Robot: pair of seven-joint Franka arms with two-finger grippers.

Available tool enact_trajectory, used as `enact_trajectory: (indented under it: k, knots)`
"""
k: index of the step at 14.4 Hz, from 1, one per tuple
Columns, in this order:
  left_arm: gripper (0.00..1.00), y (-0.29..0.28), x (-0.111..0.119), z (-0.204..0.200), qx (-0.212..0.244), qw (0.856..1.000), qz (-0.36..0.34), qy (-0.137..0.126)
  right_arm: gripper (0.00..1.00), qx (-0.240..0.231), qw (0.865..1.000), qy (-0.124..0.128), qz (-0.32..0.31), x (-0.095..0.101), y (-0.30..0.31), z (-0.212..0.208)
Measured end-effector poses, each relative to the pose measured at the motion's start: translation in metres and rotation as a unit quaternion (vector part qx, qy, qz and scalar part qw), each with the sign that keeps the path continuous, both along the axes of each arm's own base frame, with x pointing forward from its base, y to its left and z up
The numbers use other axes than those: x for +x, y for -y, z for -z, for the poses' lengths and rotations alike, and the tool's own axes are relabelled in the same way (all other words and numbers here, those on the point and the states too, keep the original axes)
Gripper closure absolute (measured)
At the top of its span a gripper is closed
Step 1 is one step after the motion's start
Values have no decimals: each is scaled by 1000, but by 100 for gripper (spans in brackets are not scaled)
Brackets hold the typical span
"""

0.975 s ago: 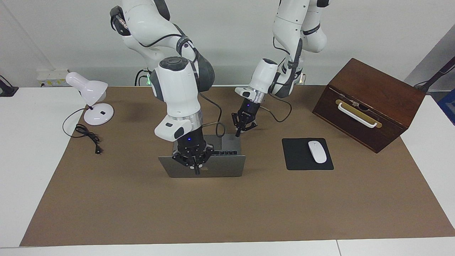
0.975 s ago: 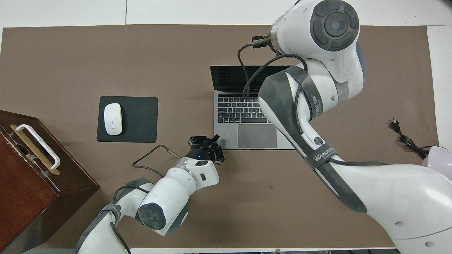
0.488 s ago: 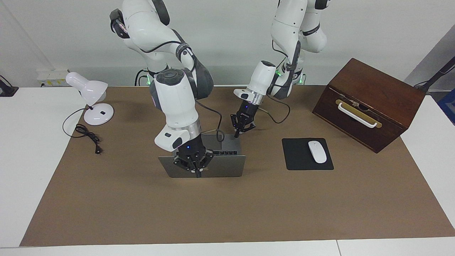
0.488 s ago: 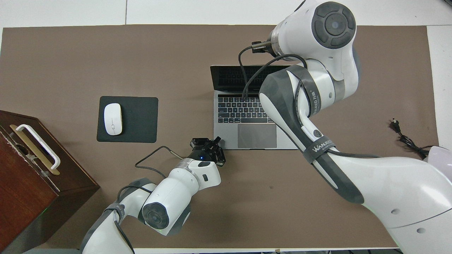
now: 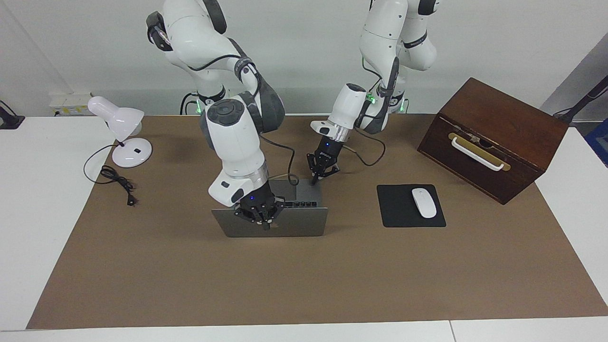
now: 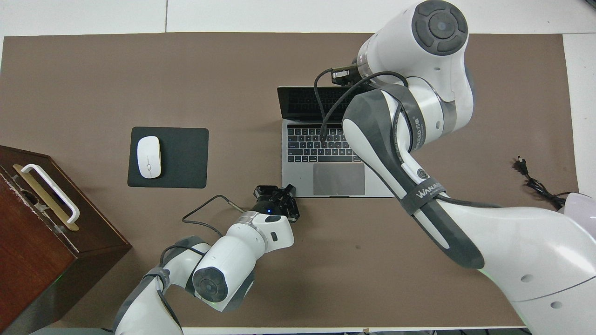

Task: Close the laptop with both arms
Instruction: 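Move the left gripper to the laptop's near edge while the right gripper hovers, then push the laptop screen down with the right gripper toward the keyboard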

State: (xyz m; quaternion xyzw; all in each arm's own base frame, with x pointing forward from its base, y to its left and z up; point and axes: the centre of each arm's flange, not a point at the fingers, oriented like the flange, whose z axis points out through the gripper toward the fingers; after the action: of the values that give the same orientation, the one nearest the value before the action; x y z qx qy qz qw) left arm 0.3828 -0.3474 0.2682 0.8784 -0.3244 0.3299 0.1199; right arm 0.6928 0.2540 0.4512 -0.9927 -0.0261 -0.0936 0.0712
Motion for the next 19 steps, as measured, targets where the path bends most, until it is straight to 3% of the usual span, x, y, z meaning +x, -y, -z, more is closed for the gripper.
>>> enact_trajectory:
  k: [7, 13, 19]
  knots:
    - [99, 2, -1, 0, 5, 1000, 12, 5, 99, 36, 993, -110, 31, -13, 26, 29]
    - [99, 2, 0, 1, 21, 998, 48, 19, 99, 29, 986, -162, 41, -31, 41, 60]
    - [99, 1, 0, 1, 23, 998, 53, 22, 99, 20, 982, -185, 41, -44, 36, 82]
